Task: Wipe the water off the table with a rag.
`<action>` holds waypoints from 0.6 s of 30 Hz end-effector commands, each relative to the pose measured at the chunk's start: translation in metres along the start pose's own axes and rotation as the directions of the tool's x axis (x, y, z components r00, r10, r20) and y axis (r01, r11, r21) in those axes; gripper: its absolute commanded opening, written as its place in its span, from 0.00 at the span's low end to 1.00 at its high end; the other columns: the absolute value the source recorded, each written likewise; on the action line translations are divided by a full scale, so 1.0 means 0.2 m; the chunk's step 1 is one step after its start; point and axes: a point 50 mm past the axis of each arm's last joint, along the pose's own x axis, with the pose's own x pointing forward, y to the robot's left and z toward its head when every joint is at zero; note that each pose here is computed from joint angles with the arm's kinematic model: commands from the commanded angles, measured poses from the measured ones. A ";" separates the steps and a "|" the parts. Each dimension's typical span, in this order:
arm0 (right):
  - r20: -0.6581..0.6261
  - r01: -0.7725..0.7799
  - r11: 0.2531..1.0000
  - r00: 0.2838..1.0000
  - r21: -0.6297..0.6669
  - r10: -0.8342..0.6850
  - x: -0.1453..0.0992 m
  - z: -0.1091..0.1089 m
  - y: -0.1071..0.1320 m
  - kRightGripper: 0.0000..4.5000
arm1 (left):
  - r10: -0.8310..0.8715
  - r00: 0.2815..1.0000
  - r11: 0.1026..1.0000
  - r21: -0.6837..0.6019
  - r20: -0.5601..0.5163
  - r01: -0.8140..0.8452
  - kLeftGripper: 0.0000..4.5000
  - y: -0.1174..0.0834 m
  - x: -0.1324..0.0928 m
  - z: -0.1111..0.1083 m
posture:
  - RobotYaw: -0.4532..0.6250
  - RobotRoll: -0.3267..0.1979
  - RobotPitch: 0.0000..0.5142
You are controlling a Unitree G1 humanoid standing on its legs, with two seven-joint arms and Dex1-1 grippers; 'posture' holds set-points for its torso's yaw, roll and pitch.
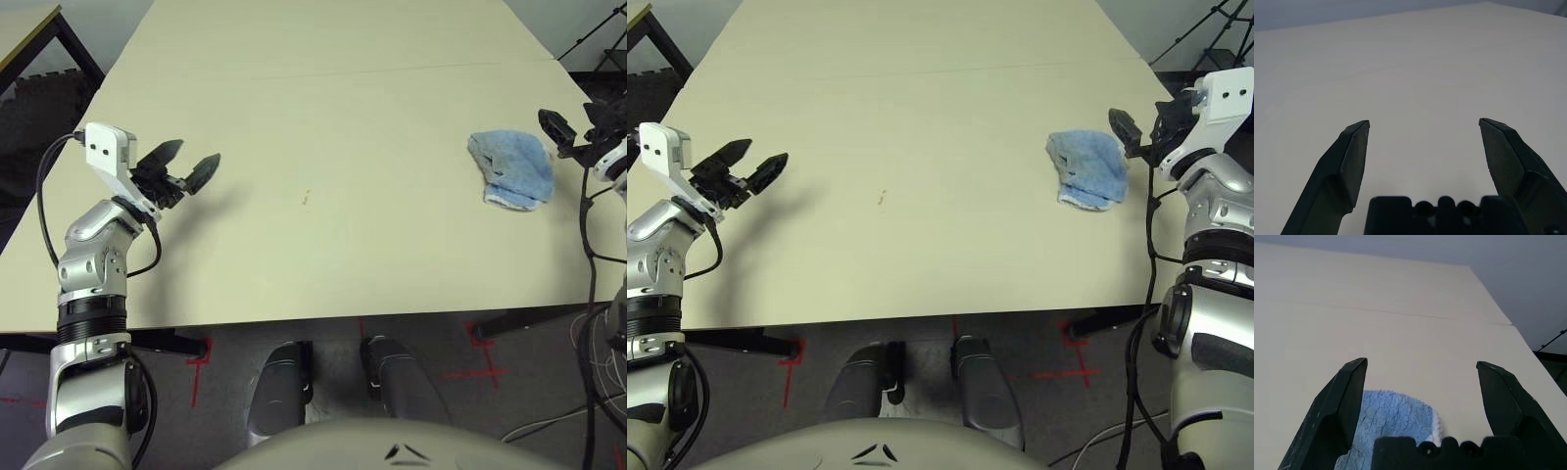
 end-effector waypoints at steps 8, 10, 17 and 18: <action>0.084 0.094 0.995 0.992 0.024 -0.096 -0.07 -0.07 -0.02 0.99 | 0.263 0.964 0.965 0.013 0.037 -0.264 1.00 0.13 -0.02 -0.01 | 0.40 0.62 0.36; 0.082 0.103 0.994 0.991 0.024 -0.104 -0.08 -0.08 -0.02 0.99 | 0.276 0.960 0.961 0.015 0.039 -0.276 1.00 0.14 -0.02 -0.01 | 0.40 0.62 0.36; 0.073 0.115 0.993 0.991 0.025 -0.116 -0.09 -0.12 0.00 0.99 | 0.290 0.956 0.957 0.022 0.039 -0.291 1.00 0.16 -0.02 -0.01 | 0.40 0.62 0.35; 0.072 0.115 0.993 0.991 0.025 -0.117 -0.09 -0.12 0.00 0.99 | 0.290 0.956 0.956 0.022 0.039 -0.291 1.00 0.16 -0.02 -0.01 | 0.40 0.62 0.35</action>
